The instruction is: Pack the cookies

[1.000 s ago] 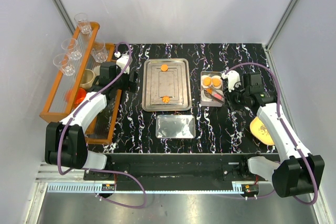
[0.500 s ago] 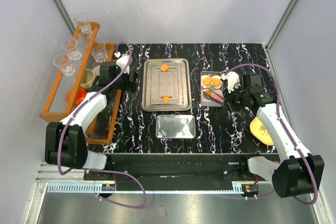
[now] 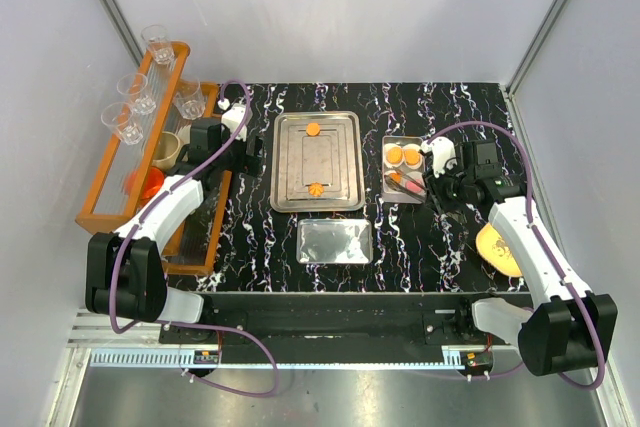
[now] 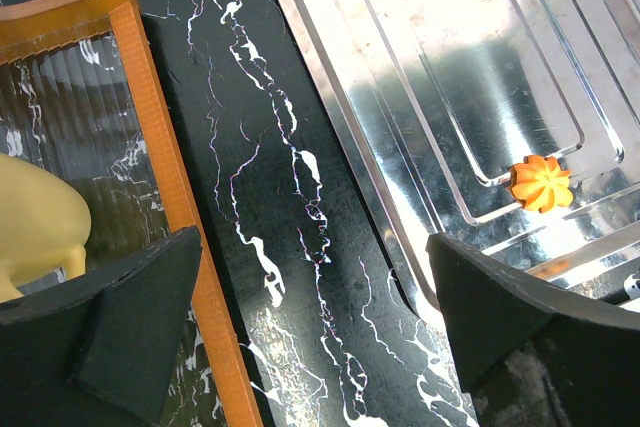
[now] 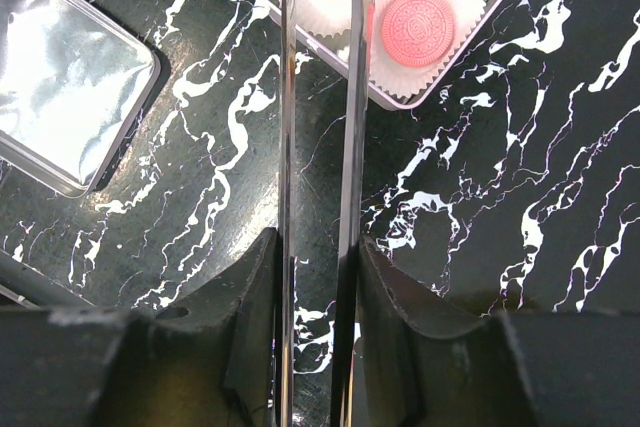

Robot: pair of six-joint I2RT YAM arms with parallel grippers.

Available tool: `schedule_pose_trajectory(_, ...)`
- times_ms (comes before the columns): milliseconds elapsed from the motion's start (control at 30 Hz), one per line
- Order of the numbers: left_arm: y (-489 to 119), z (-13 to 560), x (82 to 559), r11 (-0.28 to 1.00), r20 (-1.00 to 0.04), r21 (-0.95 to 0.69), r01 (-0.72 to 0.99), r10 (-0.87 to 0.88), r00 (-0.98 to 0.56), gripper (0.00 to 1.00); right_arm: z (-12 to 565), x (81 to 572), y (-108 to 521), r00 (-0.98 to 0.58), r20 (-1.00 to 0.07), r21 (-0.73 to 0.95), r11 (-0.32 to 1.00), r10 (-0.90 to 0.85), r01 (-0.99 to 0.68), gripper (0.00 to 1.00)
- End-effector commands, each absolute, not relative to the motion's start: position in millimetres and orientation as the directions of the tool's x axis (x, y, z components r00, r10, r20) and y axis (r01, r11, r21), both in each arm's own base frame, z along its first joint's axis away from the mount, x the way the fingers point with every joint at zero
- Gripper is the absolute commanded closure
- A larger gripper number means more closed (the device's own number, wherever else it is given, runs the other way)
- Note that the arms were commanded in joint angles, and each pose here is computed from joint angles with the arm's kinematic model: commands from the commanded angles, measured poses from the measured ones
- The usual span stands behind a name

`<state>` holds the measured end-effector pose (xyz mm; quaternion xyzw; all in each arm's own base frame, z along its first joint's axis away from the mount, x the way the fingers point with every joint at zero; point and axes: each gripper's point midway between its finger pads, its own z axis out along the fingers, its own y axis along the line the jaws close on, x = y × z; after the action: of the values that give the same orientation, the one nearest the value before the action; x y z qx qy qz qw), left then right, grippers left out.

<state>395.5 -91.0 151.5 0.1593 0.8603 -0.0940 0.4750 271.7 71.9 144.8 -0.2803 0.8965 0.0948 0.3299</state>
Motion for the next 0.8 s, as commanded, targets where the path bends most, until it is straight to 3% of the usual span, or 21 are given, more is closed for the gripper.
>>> schedule_pose_trajectory(0, -95.6, 173.2, 407.9, 0.926, -0.881, 0.003, 0.377, 0.181, -0.437, 0.01, 152.2, 278.1, 74.9, -0.591, -0.677, -0.022, 0.815, -0.439, -0.579, 0.61)
schedule_pose_trajectory(267, -95.2, 172.8, 407.4, 0.927, -0.88, 0.003, 0.376, 0.181, -0.438, 0.01, 152.3, 279.4, 74.8, -0.593, -0.675, -0.023, 0.816, -0.439, -0.578, 0.52)
schedule_pose_trajectory(767, -94.4, 172.1, 407.8, 0.928, -0.88, 0.008, 0.373, 0.184, -0.439, 0.01, 176.0, 289.8, 78.8, -0.563, -0.722, -0.024, 0.827, -0.403, -0.561, 0.52)
